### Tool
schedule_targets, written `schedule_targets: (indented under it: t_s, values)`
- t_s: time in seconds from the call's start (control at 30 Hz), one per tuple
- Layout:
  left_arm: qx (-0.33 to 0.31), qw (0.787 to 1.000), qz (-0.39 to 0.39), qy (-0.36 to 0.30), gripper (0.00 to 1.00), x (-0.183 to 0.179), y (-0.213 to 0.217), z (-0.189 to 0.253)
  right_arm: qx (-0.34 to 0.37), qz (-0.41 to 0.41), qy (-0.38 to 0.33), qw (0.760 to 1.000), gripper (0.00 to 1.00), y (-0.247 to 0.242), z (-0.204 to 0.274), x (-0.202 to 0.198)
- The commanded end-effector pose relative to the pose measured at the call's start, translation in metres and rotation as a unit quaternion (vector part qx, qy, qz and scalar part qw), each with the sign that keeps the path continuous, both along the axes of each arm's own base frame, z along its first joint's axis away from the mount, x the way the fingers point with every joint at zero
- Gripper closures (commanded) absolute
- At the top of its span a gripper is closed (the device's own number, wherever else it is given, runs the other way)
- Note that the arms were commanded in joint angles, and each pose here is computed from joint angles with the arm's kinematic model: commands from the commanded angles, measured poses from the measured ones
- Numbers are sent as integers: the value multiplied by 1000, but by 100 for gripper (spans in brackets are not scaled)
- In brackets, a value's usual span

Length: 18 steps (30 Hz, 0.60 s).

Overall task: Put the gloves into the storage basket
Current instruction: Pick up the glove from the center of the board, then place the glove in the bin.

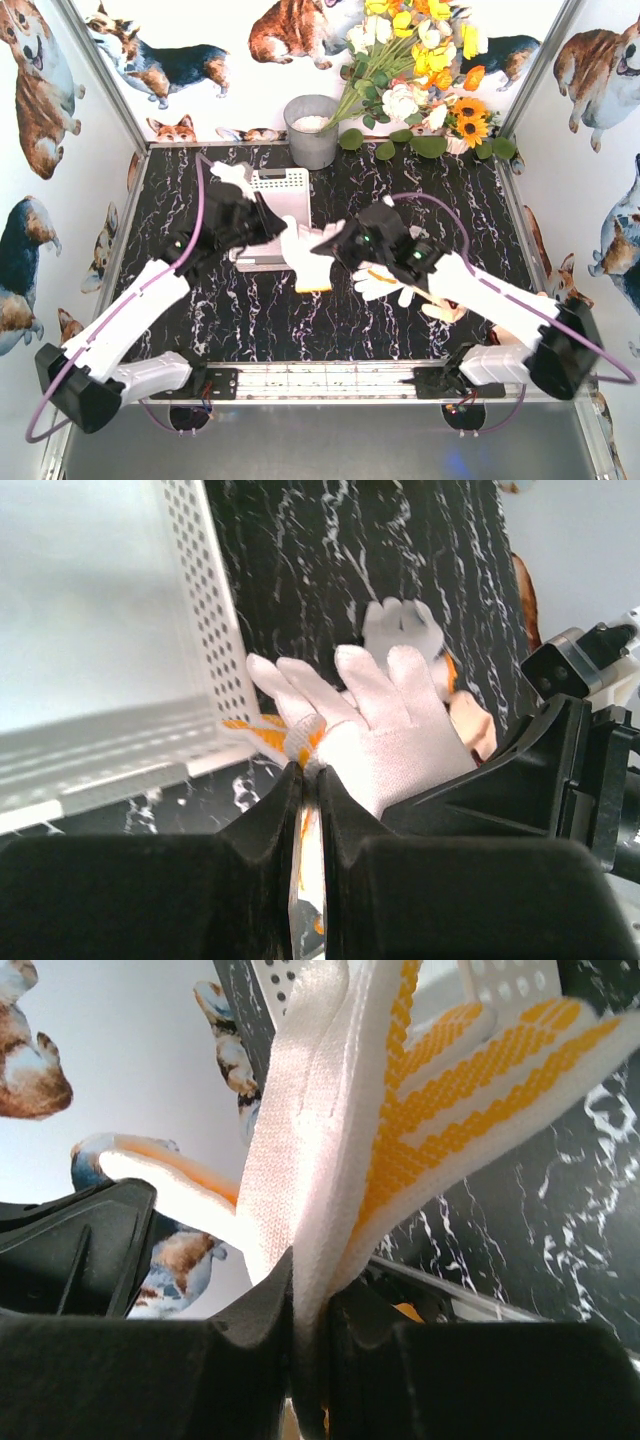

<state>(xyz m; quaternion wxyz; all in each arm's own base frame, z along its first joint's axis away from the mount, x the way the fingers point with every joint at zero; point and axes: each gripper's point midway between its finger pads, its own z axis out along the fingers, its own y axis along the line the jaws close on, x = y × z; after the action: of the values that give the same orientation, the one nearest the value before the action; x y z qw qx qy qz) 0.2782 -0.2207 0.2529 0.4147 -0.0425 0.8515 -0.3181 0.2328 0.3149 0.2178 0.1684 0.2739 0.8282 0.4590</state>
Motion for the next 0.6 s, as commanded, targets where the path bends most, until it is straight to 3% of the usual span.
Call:
schedule_targets:
  t_s: [0.0,0.3,0.57]
  values:
    - [15,1000,-18,2,100,22,18,4,16,23,-56,998,100,22,34,33]
    - [25,1000,-6,7,100,87,54,6,16,58,-80,995,100,64,38,96]
    - [82,996,28,14,100,151,93,-15,16,110,-140,984,100,109,23,161]
